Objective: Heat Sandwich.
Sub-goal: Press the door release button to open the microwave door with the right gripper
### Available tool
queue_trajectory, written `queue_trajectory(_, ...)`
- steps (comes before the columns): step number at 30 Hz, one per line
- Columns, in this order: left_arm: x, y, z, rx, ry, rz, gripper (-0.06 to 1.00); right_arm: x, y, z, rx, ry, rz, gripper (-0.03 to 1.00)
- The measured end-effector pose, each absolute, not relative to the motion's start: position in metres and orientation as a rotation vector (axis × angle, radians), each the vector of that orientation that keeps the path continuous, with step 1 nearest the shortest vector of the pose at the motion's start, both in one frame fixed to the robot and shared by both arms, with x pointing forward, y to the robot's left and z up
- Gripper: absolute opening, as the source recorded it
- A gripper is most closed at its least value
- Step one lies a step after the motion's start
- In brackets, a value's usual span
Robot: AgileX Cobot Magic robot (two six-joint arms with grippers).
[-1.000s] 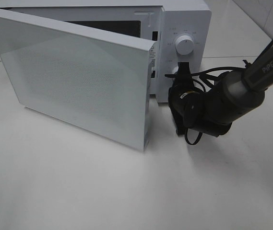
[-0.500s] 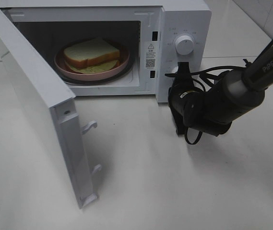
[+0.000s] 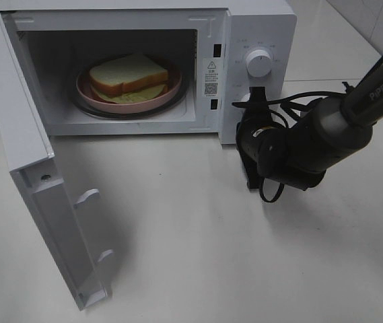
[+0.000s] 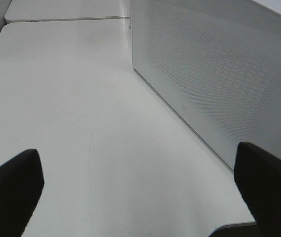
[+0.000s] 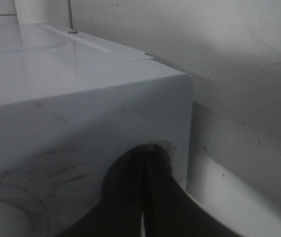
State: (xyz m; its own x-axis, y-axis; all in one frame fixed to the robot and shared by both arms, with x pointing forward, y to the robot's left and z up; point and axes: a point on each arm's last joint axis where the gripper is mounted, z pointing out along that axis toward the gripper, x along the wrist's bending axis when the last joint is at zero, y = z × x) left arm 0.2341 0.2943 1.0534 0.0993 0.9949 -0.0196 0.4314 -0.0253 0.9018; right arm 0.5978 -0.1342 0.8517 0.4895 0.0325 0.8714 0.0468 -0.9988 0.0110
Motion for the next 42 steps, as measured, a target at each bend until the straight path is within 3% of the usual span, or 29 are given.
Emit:
queue_trajectory(17, 0.234, 0.294, 1.053, 1.577, 1.446, 0.889, 0.99, 0.592, -0.137, 0.857, -2.690, -0.110, -1.543, 0.01)
queue_trajectory(42, 0.234, 0.294, 1.053, 1.577, 1.446, 0.889, 0.99, 0.547, -0.147, 0.898, -2.740, -0.460, -1.337, 0.01)
